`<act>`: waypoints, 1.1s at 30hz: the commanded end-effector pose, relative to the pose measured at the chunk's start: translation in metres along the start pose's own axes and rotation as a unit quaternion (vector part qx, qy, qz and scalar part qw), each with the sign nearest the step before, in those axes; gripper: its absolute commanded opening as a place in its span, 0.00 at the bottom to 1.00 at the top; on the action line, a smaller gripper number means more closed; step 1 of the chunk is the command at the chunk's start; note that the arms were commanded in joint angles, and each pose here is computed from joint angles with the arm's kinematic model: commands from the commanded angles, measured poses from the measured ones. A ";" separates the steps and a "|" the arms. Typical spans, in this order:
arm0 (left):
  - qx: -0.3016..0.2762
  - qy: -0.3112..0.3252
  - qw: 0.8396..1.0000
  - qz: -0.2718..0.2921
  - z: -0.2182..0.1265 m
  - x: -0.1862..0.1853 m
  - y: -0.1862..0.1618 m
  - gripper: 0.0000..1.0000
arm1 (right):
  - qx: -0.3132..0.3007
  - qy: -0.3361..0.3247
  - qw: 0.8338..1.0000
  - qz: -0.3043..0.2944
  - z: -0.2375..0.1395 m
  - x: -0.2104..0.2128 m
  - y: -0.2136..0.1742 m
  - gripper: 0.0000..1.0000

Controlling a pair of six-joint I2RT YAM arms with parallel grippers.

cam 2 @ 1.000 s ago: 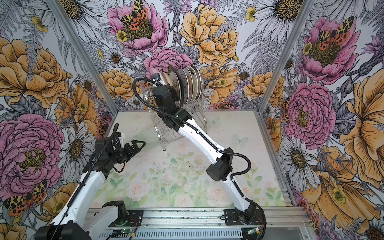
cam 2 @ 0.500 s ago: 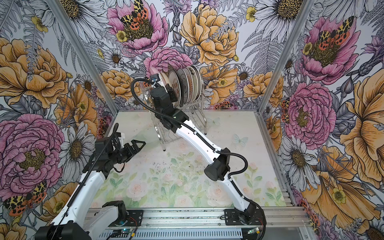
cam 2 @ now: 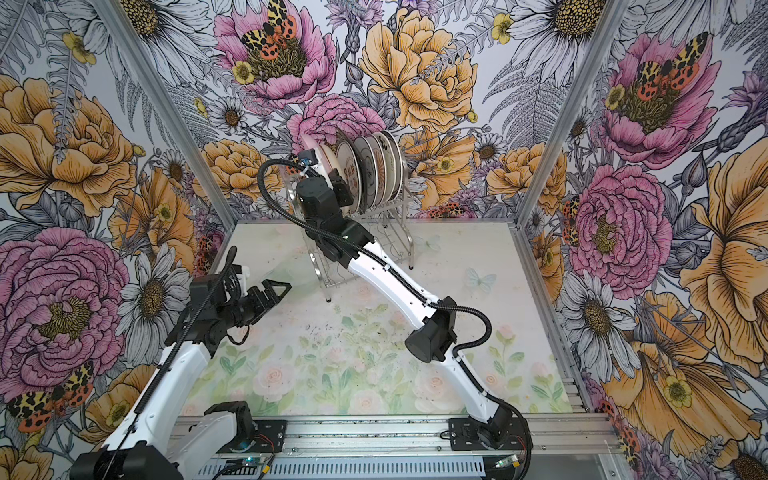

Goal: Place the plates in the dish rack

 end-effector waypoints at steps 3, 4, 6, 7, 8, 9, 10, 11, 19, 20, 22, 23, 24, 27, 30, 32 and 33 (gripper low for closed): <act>-0.015 -0.001 1.000 0.004 -0.001 0.002 0.004 0.99 | 0.015 0.010 0.999 -0.031 0.007 0.025 -0.016 0.00; -0.015 -0.001 1.000 0.004 -0.001 0.002 0.004 0.99 | 0.018 0.009 0.999 -0.033 0.008 0.027 -0.018 0.00; -0.015 -0.002 1.000 0.005 -0.001 0.002 0.004 0.99 | 0.021 0.007 0.999 -0.036 0.010 0.029 -0.020 0.00; -0.015 -0.002 1.000 0.005 -0.001 0.002 0.004 0.99 | 0.024 0.006 0.999 -0.040 0.011 0.031 -0.022 0.00; -0.014 -0.002 1.000 0.005 -0.001 0.002 0.004 0.99 | 0.026 0.006 0.999 -0.043 0.012 0.033 -0.024 0.00; -0.015 -0.002 1.000 0.004 -0.002 0.002 0.004 0.99 | 0.028 0.005 0.999 -0.046 0.013 0.035 -0.026 0.00; -0.015 -0.003 1.000 0.004 -0.002 0.002 0.004 0.99 | 0.030 0.003 0.998 -0.049 0.014 0.036 -0.027 0.00; -0.016 -0.003 1.000 0.003 -0.003 0.002 0.004 0.99 | 0.031 0.004 0.998 -0.050 0.014 0.037 -0.029 0.00; -0.021 -0.006 1.000 0.001 -0.006 0.003 0.006 0.99 | 0.035 0.001 0.998 -0.059 0.015 0.040 -0.031 0.08; -0.021 -0.006 1.000 0.000 -0.006 0.003 0.006 0.99 | 0.036 0.002 0.998 -0.061 0.016 0.041 -0.032 0.09; -0.022 -0.007 1.000 0.001 -0.006 0.004 0.006 0.99 | 0.035 0.002 0.998 -0.060 0.015 0.040 -0.031 0.13; -0.023 -0.007 1.000 0.000 -0.007 0.004 0.006 0.99 | 0.034 0.002 0.998 -0.062 0.015 0.039 -0.031 0.13; -0.023 -0.007 1.000 0.001 -0.007 0.003 0.006 0.99 | 0.034 0.003 0.997 -0.062 0.015 0.039 -0.030 0.16; -0.023 -0.007 1.000 0.000 -0.007 0.004 0.005 0.99 | 0.033 0.003 0.997 -0.063 0.014 0.038 -0.030 0.19; -0.025 -0.009 1.000 -0.001 -0.008 0.004 0.005 0.99 | 0.032 0.003 0.998 -0.062 0.013 0.037 -0.028 0.21; -0.025 -0.008 1.000 -0.001 -0.008 0.004 0.005 0.99 | 0.031 0.005 0.998 -0.063 0.013 0.037 -0.028 0.24; -0.026 -0.009 1.000 -0.001 -0.009 0.003 0.005 0.99 | 0.030 0.005 0.998 -0.063 0.012 0.037 -0.027 0.24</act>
Point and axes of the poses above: each gripper's point midway between its finger pads, its own z axis out along the fingers, its own x axis along the line the jaws close on, y = z × x, the point moved 9 cm from there along -z, back along the fingers, and after that the axes turned 15 degrees about -z, right-handed, at the moved point
